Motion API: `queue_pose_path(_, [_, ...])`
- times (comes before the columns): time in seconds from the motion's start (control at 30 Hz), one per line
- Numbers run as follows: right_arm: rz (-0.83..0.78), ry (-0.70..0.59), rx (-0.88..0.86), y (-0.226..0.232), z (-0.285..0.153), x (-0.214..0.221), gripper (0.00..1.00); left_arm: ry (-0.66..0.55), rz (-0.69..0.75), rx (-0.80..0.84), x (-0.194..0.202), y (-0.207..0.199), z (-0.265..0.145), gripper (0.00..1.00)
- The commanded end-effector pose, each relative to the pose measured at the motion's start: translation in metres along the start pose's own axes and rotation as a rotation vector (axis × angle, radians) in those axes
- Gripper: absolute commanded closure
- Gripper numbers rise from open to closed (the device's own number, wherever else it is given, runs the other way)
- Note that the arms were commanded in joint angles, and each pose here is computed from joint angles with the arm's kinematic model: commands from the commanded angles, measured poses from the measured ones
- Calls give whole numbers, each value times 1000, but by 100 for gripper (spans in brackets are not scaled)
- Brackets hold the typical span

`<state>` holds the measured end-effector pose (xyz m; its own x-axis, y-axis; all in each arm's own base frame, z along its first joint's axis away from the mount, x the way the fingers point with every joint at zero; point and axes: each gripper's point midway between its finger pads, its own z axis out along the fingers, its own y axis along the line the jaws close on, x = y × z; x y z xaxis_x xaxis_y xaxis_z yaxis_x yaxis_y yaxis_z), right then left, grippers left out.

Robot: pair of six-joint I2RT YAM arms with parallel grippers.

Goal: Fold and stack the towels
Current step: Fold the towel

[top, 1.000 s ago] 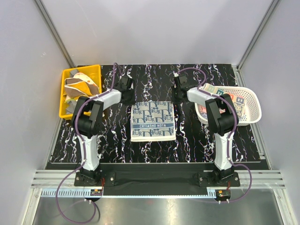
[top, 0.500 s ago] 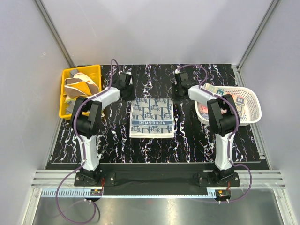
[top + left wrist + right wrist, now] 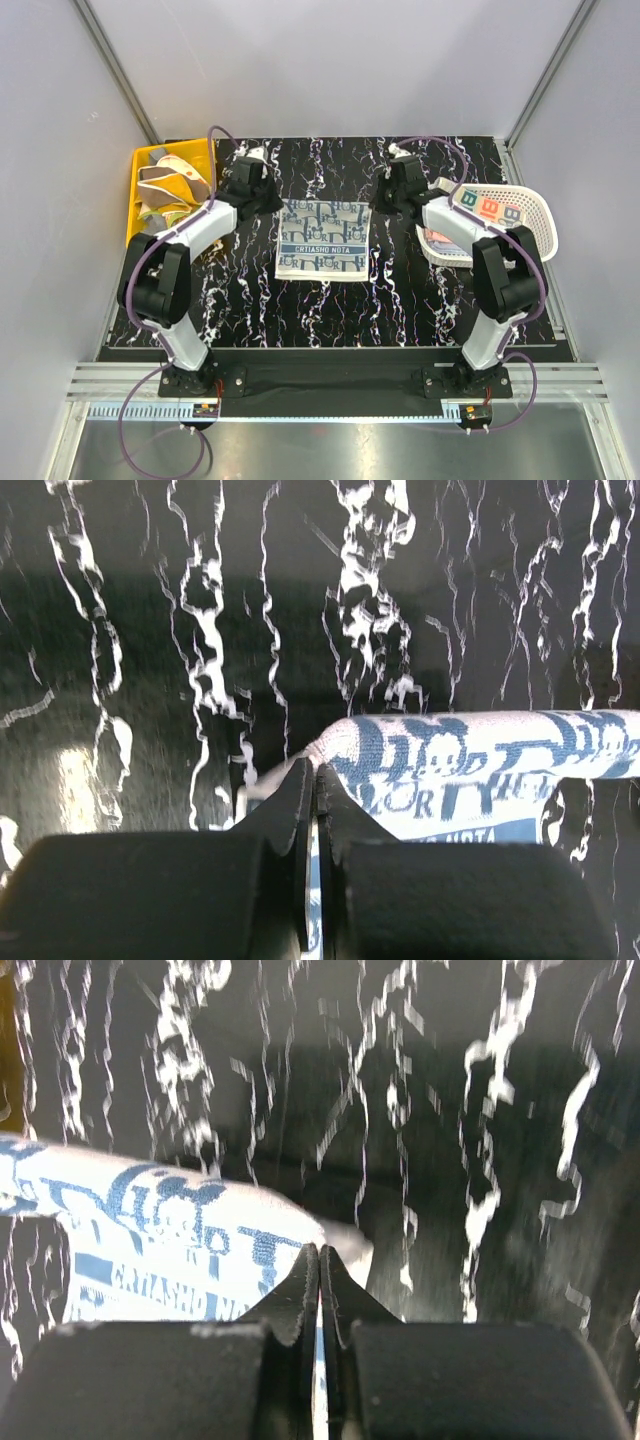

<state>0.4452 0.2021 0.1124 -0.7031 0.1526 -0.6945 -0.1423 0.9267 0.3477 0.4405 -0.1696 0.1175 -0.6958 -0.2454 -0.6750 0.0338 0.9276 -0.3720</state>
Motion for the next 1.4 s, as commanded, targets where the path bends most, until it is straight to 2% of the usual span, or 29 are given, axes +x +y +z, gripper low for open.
queue_pose_path(0.0, [35,-56,-66,11,-19,-3,98,-54,-15,65,-1,-8,-11,100])
queue_pose_path(0.43, [46,-19,-103,28,-49,56,98,-10,-31,113,64,3,-32,100])
queue_pose_path(0.83, [70,-9,-35,12,-59,83,98,-17,-33,145,81,5,-48,100])
queue_pose_path(0.97, [84,-44,-57,15,-64,78,98,-23,-27,151,83,5,-54,100])
queue_pose_path(1.23, [99,-4,-84,18,-64,103,94,-10,-20,167,100,6,-58,100])
queue_pose_path(1.3, [101,-3,-98,21,-64,108,93,-6,-23,167,106,9,-57,98])
queue_pose_path(1.37, [103,12,-101,21,-63,118,86,0,-26,172,112,10,-59,89])
